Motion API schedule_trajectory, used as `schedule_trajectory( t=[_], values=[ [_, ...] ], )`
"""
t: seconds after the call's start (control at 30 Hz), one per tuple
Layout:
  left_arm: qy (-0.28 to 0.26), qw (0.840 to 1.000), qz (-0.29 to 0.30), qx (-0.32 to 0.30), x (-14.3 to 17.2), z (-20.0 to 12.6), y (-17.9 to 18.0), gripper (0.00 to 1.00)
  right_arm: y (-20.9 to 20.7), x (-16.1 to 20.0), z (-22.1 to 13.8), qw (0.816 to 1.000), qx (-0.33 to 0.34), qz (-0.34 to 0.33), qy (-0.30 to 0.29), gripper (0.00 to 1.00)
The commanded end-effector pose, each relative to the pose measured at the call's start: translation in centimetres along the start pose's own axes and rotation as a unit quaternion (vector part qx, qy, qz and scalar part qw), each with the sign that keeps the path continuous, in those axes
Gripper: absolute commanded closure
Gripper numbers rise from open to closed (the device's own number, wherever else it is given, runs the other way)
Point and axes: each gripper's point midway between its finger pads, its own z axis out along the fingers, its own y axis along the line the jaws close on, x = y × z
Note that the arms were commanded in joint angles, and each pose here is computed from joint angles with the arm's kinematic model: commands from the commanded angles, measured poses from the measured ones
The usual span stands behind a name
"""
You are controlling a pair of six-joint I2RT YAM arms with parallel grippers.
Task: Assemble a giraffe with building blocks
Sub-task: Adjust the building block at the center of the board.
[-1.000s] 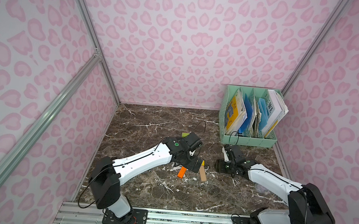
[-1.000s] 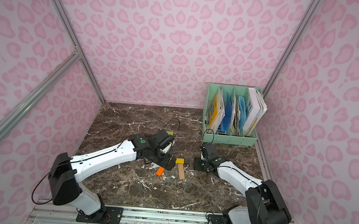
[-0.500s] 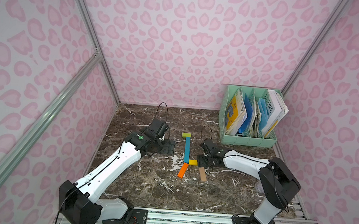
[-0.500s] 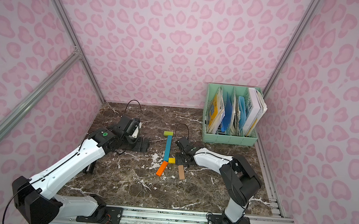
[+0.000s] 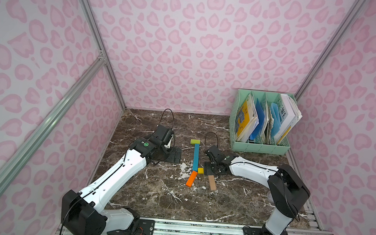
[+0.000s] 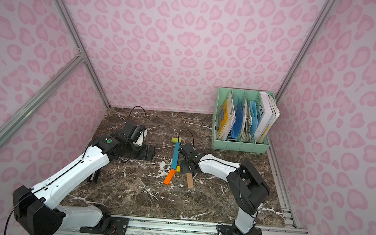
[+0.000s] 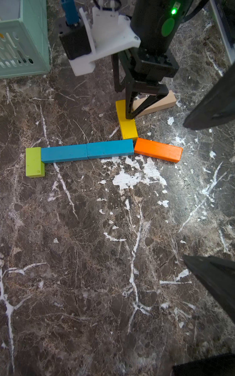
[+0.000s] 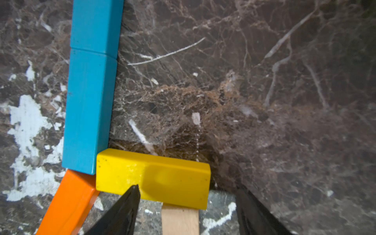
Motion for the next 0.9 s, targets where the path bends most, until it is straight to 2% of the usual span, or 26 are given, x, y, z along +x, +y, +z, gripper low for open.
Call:
schedule_trajectory(
  t=[0.0, 0.23, 0.87],
  values=[
    [-0.005, 1.0, 0.006, 0.005, -0.2, 0.2, -0.1, 0.01, -0.1, 1.0, 0.2, 1.0, 0.008, -0.005, 0.013, 0.22],
    [-0.003, 1.0, 0.003, 0.004, -0.1, 0.5, 0.0, 0.01, -0.1, 2.2, 0.8, 1.0, 0.009, -0.002, 0.023, 0.22],
    [0.003, 1.0, 0.001, -0.001, 0.1, 1.0, 0.3, 0.01, 0.3, 2.3, 2.0, 1.0, -0.005, 0.002, 0.031, 0.24]
  ],
)
